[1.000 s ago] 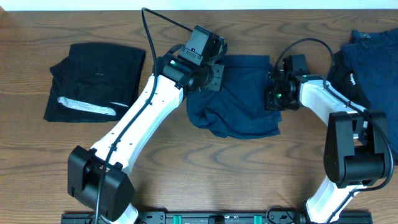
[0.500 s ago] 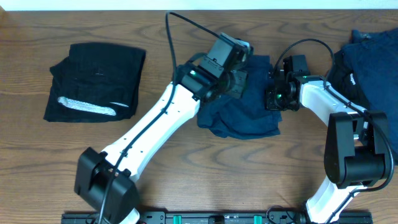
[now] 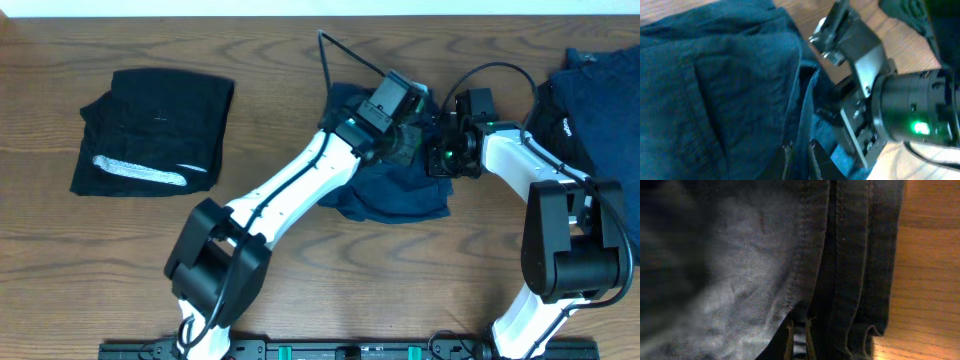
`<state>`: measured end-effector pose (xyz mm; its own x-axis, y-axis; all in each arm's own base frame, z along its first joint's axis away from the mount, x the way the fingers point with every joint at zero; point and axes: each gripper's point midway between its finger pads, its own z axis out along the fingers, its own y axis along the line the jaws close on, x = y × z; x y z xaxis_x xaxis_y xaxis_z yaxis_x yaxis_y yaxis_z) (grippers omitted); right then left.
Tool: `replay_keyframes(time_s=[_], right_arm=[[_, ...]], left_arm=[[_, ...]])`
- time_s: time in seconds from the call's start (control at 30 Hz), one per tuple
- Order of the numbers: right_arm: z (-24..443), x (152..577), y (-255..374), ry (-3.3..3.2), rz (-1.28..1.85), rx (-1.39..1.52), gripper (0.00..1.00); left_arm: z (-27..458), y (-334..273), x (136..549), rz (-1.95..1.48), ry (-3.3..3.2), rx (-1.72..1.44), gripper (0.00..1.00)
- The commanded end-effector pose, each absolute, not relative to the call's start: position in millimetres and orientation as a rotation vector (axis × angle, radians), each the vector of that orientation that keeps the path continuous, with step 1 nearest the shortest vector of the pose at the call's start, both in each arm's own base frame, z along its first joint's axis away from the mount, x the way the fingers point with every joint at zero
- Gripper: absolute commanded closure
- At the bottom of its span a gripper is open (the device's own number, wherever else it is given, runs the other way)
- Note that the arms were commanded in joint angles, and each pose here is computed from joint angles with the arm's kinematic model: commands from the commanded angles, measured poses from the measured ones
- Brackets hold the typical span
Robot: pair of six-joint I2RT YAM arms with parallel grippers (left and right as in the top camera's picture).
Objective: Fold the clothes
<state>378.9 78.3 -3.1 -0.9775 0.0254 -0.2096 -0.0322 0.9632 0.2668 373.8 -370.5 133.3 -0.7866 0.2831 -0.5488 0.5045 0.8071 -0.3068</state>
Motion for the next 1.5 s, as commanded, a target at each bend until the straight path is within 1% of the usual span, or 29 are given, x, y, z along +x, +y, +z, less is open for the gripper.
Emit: replay_keyframes(time_s=[0.0, 0.2, 0.33, 0.37, 0.47, 0.5, 0.6, 0.67, 0.73, 0.83, 0.87, 0.97, 1.0, 1.07, 1.1, 1.27, 1.47], right_arm=[[-28.8, 357.0, 77.3, 2.991, 0.39, 0.006, 0.91], [-28.8, 357.0, 77.3, 2.991, 0.39, 0.006, 0.91], [-23.5, 359.6, 77.4, 2.981, 0.398, 0.008, 0.89], [-17.4, 362.8, 77.5, 2.97, 0.408, 0.009, 0.86], [13.9, 375.4, 75.0, 2.922, 0.427, 0.012, 0.76], [27.9, 379.9, 72.8, 2.903, 0.428, 0.018, 0.67], [71.9, 390.1, 71.1, 2.833, 0.487, 0.032, 0.54], [94.9, 391.2, 76.6, 2.79, 0.585, 0.031, 0.5], [109.9, 388.8, 83.7, 2.757, 0.709, 0.066, 0.5], [113.7, 379.8, 90.5, 2.778, 0.854, 0.198, 0.49], [112.8, 375.8, 93.4, 2.791, 0.897, 0.245, 0.47], [118.2, 368.9, 104.3, 2.793, 1.036, 0.326, 0.33], [121.5, 368.4, 106.7, 2.786, 1.086, 0.37, 0.25], [128.3, 367.5, 109.4, 2.766, 1.183, 0.444, 0.06], [131.8, 366.1, 109.9, 2.757, 1.234, 0.472, 0.01], [137.3, 354.0, 107.0, 2.765, 1.35, 0.561, 0.01], [116.7, 345.2, 122.7, 2.796, 1.372, 0.628, 0.01]], left_arm=[[140.9, -380.1, 382.3, -0.642, 2.466, 0.562, 0.87], [148.9, -386.9, 389.2, -0.667, 2.414, 0.556, 0.87], [151.8, -384.2, 391.8, -0.653, 2.396, 0.582, 0.87], [155.0, -379.2, 394.7, -0.635, 2.388, 0.585, 0.87], [174.3, -348.5, 413.2, -0.541, 2.363, 0.502, 0.87], [180.3, -335.7, 419.5, -0.507, 2.36, 0.467, 0.86], [195.3, -289.7, 435.5, -0.423, 2.372, 0.357, 0.85], [195.3, -262.8, 441.4, -0.389, 2.406, 0.299, 0.85], [186.9, -233.6, 444.3, -0.343, 2.465, 0.241, 0.85], [170.9, -195.5, 440.8, -0.276, 2.568, 0.164, 0.85], [166.1, -184.2, 438.6, -0.256, 2.601, 0.14, 0.85], [158.8, -162.3, 433.9, -0.221, 2.658, 0.091, 0.85], [157.0, -156.6, 432.5, -0.212, 2.673, 0.077, 0.85], [154.9, -148.4, 431.1, -0.2, 2.691, 0.057, 0.85], [154.1, -145.8, 430.4, -0.196, 2.697, 0.05, 0.85], [151.6, -140.6, 428.0, -0.186, 2.714, 0.038, 0.83], [145.7, -140.8, 425.0, -0.182, 2.729, 0.041, 0.83]])
